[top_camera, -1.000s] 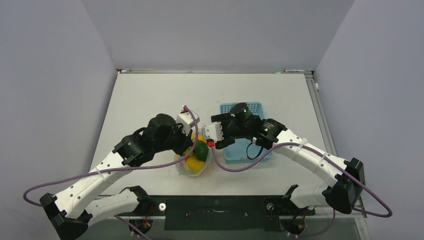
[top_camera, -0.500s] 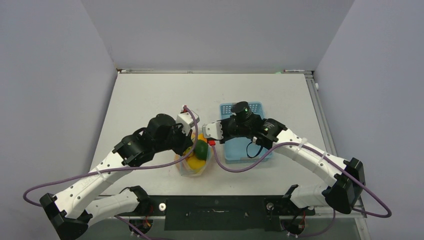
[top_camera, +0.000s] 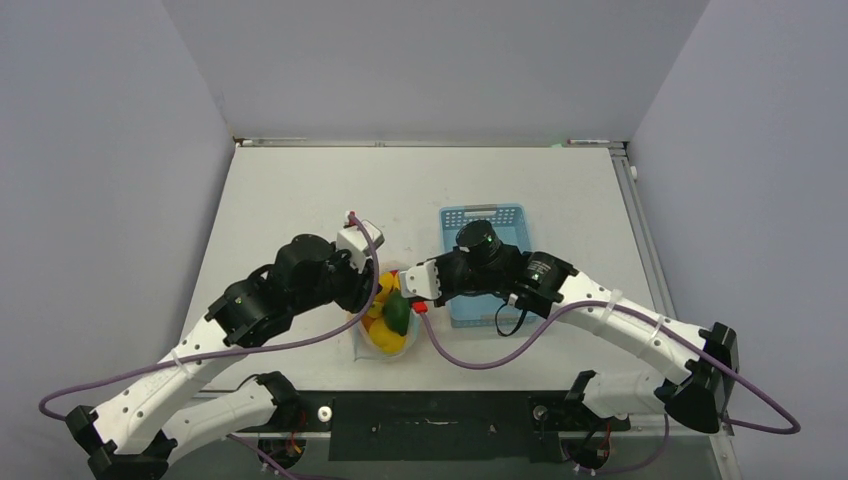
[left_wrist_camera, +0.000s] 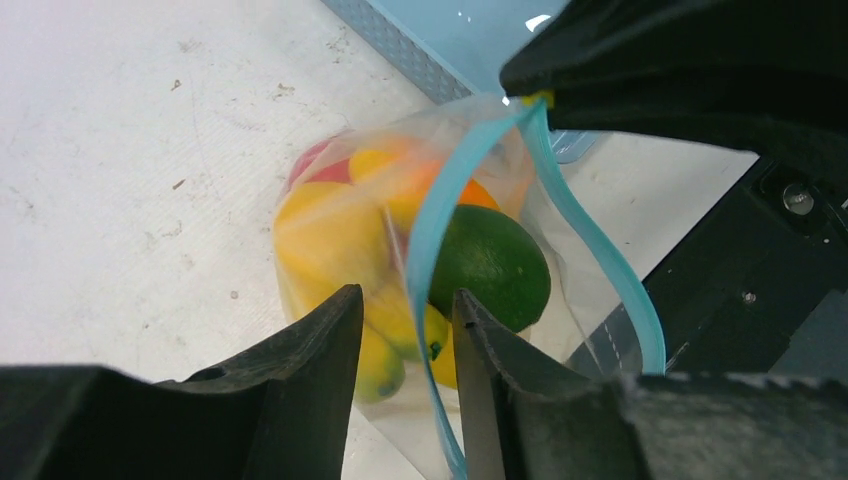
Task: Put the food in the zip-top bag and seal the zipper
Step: Zip the zipper food storage bag at the center of the board.
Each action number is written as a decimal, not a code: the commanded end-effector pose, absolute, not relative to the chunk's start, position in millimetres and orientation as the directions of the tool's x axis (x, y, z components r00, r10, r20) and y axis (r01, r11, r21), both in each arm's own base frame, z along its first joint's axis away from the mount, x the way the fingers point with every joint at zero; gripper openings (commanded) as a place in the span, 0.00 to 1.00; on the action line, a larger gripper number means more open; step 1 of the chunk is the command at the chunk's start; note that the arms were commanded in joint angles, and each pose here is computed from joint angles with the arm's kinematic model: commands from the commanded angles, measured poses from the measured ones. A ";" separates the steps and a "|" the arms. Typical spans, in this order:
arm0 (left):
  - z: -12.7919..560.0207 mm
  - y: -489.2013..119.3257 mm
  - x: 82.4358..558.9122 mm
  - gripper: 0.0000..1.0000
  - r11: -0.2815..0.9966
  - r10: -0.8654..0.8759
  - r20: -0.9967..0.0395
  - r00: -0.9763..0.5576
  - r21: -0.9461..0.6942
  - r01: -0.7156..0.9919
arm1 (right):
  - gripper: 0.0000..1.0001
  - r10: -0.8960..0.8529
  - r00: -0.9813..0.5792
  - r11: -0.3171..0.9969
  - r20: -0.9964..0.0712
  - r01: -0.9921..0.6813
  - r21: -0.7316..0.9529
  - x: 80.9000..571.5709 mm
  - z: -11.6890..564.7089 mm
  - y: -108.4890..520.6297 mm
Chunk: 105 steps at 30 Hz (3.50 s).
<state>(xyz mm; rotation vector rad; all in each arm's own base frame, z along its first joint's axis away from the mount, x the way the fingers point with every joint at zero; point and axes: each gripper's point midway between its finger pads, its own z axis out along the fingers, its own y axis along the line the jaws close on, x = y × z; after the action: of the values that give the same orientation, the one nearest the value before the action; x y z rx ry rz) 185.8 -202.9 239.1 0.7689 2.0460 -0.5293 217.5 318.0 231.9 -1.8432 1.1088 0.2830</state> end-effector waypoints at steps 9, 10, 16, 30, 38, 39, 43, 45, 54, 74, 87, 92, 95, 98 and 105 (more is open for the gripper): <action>286.4 -192.9 176.5 0.62 0.715 0.223 -0.911 -0.347 -0.090 0.694 | 0.05 -0.548 0.501 -0.062 -0.670 -0.823 -0.565 182.3 275.8 326.3; 288.7 -193.2 175.2 0.63 0.709 0.217 -0.916 -0.339 -0.091 0.700 | 0.05 -0.548 0.487 -0.051 -0.680 -0.831 -0.555 180.0 278.3 326.0; 313.2 -205.0 157.7 0.68 0.606 0.172 -0.950 -0.262 -0.107 0.788 | 0.05 -0.540 0.391 0.023 -0.745 -0.878 -0.478 162.3 303.2 327.2; 360.1 -229.6 122.6 0.79 0.367 0.044 -0.993 -0.112 -0.088 0.926 | 0.05 -0.585 0.234 0.073 -0.776 -0.938 -0.338 130.7 323.7 337.1; 355.8 -233.8 120.1 0.85 0.359 0.007 -0.984 -0.176 -0.162 0.919 | 0.05 -0.629 0.120 0.161 -0.768 -0.946 -0.280 125.3 327.1 351.2; 355.5 -232.6 119.7 0.85 0.363 0.003 -0.984 -0.179 -0.166 0.917 | 0.05 -0.636 0.109 0.181 -0.764 -0.941 -0.285 127.9 326.1 351.9; 354.5 -224.6 120.6 0.85 0.398 -0.007 -0.984 -0.180 -0.168 0.902 | 0.05 -0.637 0.076 0.224 -0.767 -0.934 -0.279 130.3 328.0 356.3; 353.4 -220.9 120.9 0.85 0.413 -0.008 -0.983 -0.181 -0.168 0.895 | 0.05 -0.632 0.061 0.238 -0.773 -0.934 -0.268 128.7 329.9 359.8; 334.2 -213.0 126.4 0.85 0.468 0.041 -0.978 -0.206 -0.163 0.868 | 0.05 -0.622 0.031 0.275 -0.782 -0.927 -0.255 120.8 339.6 368.5; 298.5 -225.6 115.6 0.70 0.384 0.157 -0.951 -0.265 -0.188 0.904 | 0.05 -0.571 -0.025 0.340 -0.821 -0.917 -0.208 114.7 359.1 367.0; 288.7 -233.2 116.1 0.65 0.371 0.167 -0.937 -0.306 -0.228 0.900 | 0.05 -0.518 -0.111 0.451 -0.848 -0.878 -0.161 124.7 365.6 377.3; 288.5 -229.4 115.0 0.58 0.379 0.170 -0.939 -0.300 -0.219 0.899 | 0.05 -0.519 -0.111 0.458 -0.848 -0.873 -0.166 126.1 366.2 375.8; 288.8 -226.0 113.4 0.49 0.382 0.174 -0.940 -0.292 -0.209 0.900 | 0.05 -0.519 -0.113 0.459 -0.847 -0.873 -0.165 125.8 365.8 374.2; 286.8 -222.2 113.0 0.39 0.390 0.183 -0.941 -0.284 -0.196 0.900 | 0.05 -0.517 -0.112 0.459 -0.848 -0.873 -0.165 125.3 367.3 370.3; 283.6 -217.4 112.6 0.20 0.400 0.202 -0.940 -0.276 -0.178 0.899 | 0.05 -0.521 -0.102 0.434 -0.847 -0.887 -0.160 119.8 369.1 362.5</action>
<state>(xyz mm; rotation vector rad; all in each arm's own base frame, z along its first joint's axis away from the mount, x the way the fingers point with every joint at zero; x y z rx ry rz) 114.3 -219.8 284.3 0.9459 1.7374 -0.9565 118.2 368.6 327.7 -1.3254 1.8471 0.4205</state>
